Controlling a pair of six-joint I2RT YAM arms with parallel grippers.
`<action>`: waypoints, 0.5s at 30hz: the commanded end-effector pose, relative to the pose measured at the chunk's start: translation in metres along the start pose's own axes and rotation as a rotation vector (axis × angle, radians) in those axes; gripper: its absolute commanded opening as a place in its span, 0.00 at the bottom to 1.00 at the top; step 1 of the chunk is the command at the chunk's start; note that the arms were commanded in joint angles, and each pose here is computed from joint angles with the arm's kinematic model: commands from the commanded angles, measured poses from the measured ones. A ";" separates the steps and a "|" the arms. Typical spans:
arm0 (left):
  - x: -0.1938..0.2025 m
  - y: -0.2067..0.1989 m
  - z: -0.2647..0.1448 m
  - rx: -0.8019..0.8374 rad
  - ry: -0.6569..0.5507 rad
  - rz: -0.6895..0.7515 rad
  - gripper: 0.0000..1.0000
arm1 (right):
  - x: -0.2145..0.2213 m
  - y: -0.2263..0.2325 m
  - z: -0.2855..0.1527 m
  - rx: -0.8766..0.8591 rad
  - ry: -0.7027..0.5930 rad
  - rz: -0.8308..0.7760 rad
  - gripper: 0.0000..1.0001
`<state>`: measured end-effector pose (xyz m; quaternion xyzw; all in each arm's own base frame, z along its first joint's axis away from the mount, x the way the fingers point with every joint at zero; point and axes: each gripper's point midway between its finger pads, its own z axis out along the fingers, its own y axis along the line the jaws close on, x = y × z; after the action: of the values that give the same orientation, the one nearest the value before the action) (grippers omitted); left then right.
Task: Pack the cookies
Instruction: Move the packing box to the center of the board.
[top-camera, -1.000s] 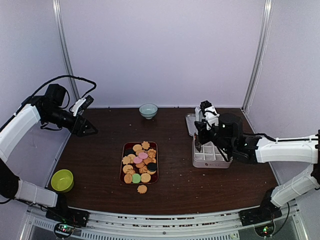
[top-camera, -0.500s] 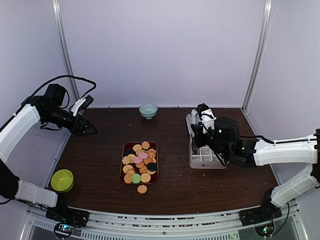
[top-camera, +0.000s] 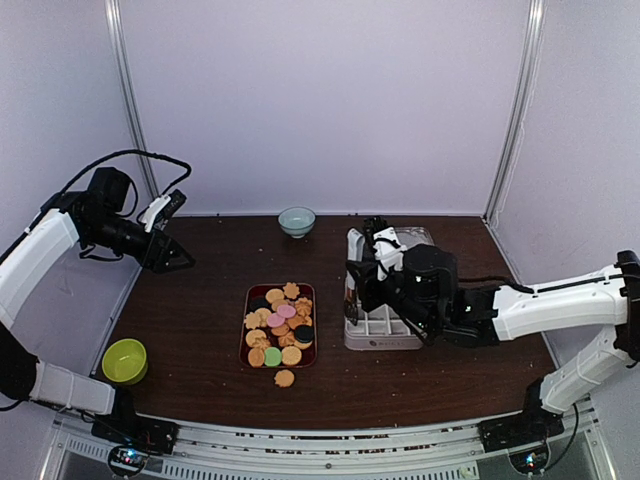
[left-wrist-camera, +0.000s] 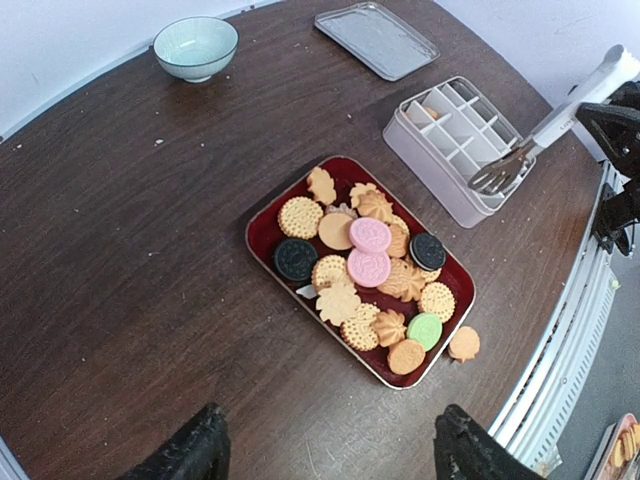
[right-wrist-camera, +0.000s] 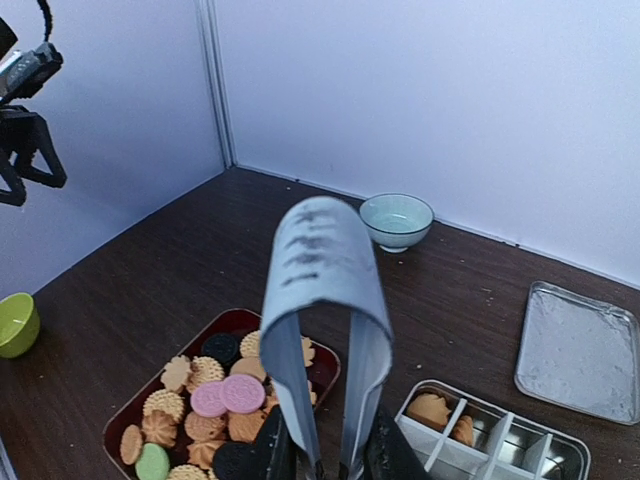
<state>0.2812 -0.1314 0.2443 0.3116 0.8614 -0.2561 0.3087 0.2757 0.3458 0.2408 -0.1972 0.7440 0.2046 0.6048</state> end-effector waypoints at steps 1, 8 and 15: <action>-0.001 -0.004 -0.005 0.006 -0.025 0.020 0.73 | -0.038 0.032 -0.001 -0.042 -0.083 0.064 0.12; 0.001 -0.004 -0.005 0.000 -0.022 0.024 0.73 | -0.068 0.047 -0.006 -0.046 -0.133 0.029 0.16; 0.002 -0.003 -0.005 -0.004 -0.020 0.025 0.73 | -0.075 0.103 0.002 -0.254 -0.130 0.021 0.19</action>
<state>0.2763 -0.1308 0.2418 0.3113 0.8623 -0.2562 0.3065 0.2506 0.4015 0.3049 -0.2166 0.6994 0.2651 0.6274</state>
